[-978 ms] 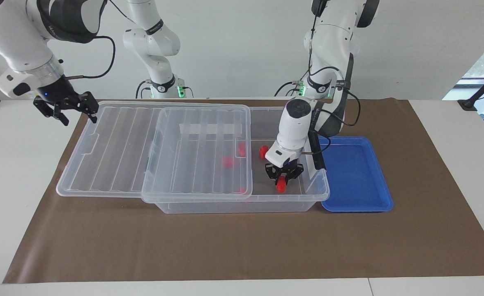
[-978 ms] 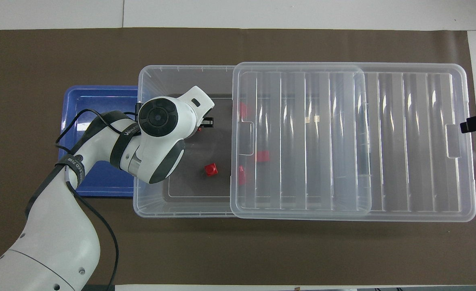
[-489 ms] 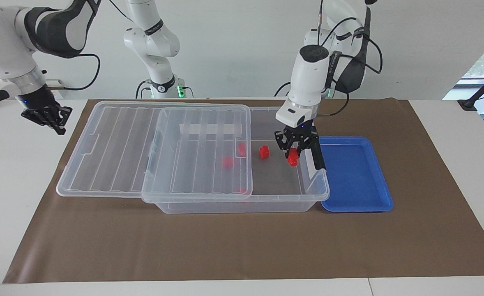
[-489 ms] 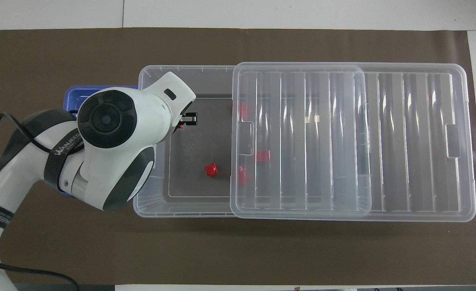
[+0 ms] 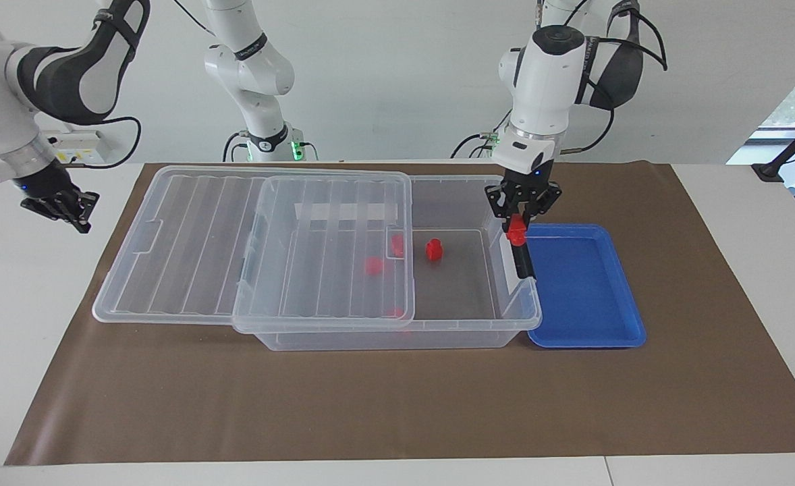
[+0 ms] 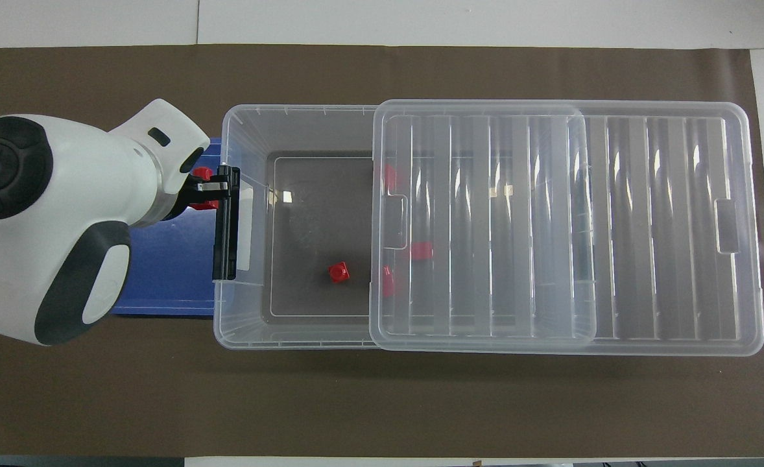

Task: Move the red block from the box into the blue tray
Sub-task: 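Lift the red block out and carry it over the blue tray, then lower the block into the tray while the right gripper slides the lid closed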

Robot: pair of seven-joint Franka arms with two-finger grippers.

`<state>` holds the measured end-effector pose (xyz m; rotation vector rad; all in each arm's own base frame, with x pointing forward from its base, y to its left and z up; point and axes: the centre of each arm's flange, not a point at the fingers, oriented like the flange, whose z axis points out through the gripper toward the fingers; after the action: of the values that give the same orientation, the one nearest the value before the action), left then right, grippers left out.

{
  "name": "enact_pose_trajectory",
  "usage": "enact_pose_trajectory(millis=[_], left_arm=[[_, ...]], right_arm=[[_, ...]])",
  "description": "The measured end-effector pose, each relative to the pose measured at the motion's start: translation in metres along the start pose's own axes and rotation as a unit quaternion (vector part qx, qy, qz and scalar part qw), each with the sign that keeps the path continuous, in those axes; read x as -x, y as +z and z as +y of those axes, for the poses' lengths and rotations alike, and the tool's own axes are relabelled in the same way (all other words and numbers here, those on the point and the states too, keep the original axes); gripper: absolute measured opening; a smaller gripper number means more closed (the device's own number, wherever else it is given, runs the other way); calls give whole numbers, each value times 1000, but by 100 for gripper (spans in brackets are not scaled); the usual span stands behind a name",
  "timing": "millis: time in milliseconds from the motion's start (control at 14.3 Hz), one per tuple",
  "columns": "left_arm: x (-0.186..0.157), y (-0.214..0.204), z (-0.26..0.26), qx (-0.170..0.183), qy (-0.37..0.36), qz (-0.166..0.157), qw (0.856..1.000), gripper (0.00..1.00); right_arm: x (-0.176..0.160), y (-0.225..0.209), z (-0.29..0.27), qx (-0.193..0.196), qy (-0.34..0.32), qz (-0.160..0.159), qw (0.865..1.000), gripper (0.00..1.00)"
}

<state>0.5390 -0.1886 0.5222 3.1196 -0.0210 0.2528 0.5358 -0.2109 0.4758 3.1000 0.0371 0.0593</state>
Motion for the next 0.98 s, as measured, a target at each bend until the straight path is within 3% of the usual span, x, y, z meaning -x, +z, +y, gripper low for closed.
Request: enact_pose_trajectory(millis=[280,629,978], left_arm=[[-19,40,-74,5,19,17,1000,34],[-13,116,-113,-1,79,-2,997,34],[9,162,-135,-2,75,-1,997,34]], right_arm=[[4,15,-8,-2,-6,-4,1000,1],[-10,12,-53,-4,-14,-2,1000,1],[-22,12,-98,-6,13,-3,1000,1]])
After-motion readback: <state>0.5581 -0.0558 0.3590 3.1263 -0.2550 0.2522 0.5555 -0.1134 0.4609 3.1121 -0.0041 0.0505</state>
